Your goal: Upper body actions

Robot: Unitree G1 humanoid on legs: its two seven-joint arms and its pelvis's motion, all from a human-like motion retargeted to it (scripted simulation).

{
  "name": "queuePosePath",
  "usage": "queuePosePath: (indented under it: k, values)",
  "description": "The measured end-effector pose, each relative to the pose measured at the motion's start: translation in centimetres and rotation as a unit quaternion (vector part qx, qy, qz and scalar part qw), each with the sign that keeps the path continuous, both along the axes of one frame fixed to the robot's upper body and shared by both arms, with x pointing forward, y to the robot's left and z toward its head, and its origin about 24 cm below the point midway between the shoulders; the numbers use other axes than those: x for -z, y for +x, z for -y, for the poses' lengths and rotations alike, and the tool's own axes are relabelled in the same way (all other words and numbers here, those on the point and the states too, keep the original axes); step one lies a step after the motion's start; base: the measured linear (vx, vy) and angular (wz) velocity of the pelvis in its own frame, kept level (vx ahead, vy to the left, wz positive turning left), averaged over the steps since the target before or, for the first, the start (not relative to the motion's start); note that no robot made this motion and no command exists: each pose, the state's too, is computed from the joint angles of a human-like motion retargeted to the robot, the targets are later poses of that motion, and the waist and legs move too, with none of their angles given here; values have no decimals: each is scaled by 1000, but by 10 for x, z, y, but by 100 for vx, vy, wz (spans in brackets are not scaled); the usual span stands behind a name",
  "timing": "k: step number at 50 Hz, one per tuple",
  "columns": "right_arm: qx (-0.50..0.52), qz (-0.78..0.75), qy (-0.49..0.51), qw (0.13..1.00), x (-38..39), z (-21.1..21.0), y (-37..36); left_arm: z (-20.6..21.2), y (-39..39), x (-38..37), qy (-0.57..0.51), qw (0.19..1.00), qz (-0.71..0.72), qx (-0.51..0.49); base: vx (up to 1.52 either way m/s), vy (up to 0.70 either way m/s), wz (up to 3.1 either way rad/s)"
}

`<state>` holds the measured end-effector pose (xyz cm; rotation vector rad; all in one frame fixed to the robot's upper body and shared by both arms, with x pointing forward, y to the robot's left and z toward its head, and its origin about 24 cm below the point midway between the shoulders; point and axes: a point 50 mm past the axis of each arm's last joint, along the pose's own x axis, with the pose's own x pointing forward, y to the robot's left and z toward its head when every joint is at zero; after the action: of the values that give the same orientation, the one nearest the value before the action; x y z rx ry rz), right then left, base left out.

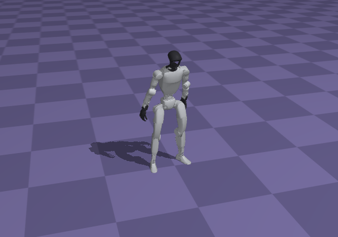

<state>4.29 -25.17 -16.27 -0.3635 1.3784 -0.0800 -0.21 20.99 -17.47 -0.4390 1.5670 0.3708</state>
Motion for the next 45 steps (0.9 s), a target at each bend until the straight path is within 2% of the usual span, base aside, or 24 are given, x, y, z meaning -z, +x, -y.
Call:
queuePosePath:
  k: [3, 8, 15, 21, 33, 38, 45]
  values:
    - [63, -108, 21, 992, 4, -7, -57, 9, -40, -1, -17, 998, -51, -19, 39, 5, 11]
    - [47, -126, 36, 990, 5, -17, -75, 14, -60, -2, -27, 998, -41, 28, 24, 1, 23]
    - [-82, -78, 10, 994, 8, -19, -32, 2, -52, -1, 22, 994, -28, 107, 6, 1, -65]
    - [-172, -30, 26, 984, 9, -30, 7, -9, -24, 0, 43, 989, -3, 139, 0, -1, 18]
    - [-181, 14, 37, 983, 6, -30, 28, -25, 34, -4, 66, 976, 101, 179, 0, 0, 0]
    - [-191, 42, 21, 980, 3, -31, 40, -41, 53, -10, 85, 960, 117, 241, -4, -3, 7]
    - [-201, 150, 7, 968, -15, -37, 108, -62, 140, -36, 162, 919, 186, 307, -25, -9, 37]
